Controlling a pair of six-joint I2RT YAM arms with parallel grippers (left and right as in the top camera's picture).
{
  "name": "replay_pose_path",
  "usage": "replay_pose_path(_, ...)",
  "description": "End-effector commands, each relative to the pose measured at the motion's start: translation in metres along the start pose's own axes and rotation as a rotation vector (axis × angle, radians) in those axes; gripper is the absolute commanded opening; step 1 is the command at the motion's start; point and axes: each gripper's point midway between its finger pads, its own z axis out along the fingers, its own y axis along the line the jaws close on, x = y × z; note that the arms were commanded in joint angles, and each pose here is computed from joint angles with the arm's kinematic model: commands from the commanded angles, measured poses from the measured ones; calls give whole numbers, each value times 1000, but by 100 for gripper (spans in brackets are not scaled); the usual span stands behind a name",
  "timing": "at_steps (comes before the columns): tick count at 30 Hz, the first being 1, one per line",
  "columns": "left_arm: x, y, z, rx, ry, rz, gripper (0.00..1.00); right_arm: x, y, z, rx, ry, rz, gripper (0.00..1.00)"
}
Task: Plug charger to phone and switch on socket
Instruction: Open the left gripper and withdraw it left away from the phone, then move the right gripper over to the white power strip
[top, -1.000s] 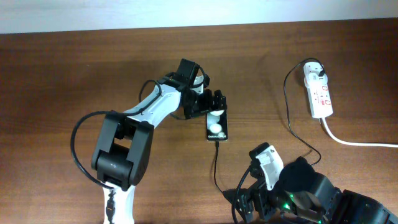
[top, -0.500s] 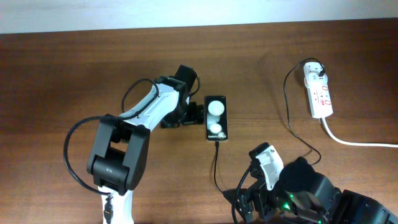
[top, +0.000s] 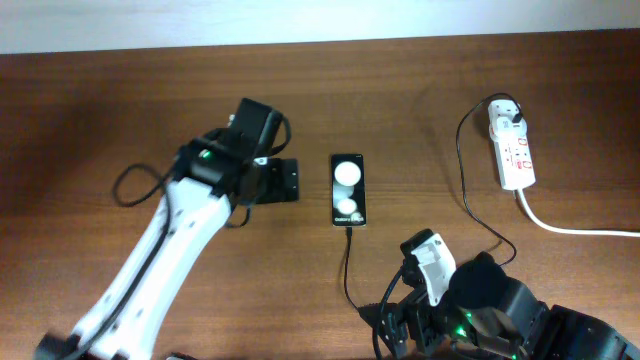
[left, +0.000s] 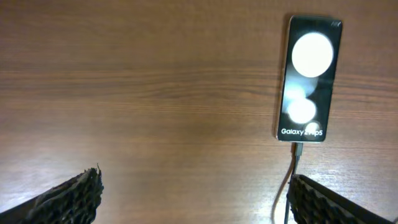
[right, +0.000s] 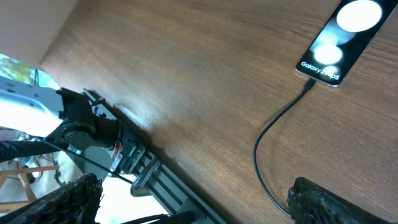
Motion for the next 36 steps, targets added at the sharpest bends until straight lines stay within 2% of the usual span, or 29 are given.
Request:
replay_pose_path(1,-4,34,-60,-73,-182,-126,99,-5,3,-5,-8,-19,1,99)
replay_pose_path(9,16,93,-164,-127,-527,-255,99,-5,3,-5,-8,-21,0,99)
replay_pose_path(16,45,109,-196,-86,-602,-279,99,-10,4,-5,-9,-40,-2,100)
replay_pose_path(19,46,110,-197,-83,-606,-280,99,-15,5,0,-8,-45,-2,88)
replay_pose_path(20,48,111,-198,-83,-607,-280,99,-16,2,2,11,-44,0,79)
replay_pose_path(21,50,112,-198,-86,-602,-279,99,-18,-5,7,53,-44,2,66)
replay_pose_path(22,53,113,-197,-91,-594,-276,99,-17,-11,11,91,-30,4,61)
replay_pose_path(23,56,115,-196,-97,-583,-273,99,-16,-16,16,118,-13,7,50)
replay_pose_path(26,65,122,-197,-115,-570,-282,99,-9,-25,37,176,70,14,32)
replay_pose_path(28,75,134,-202,-138,-580,-320,99,-4,-30,52,211,124,23,12)
replay_pose_path(30,85,148,-211,-158,-614,-377,99,1,-37,66,255,172,100,4)
replay_pose_path(36,130,174,-243,-146,-761,-482,99,7,-55,84,370,209,187,4)
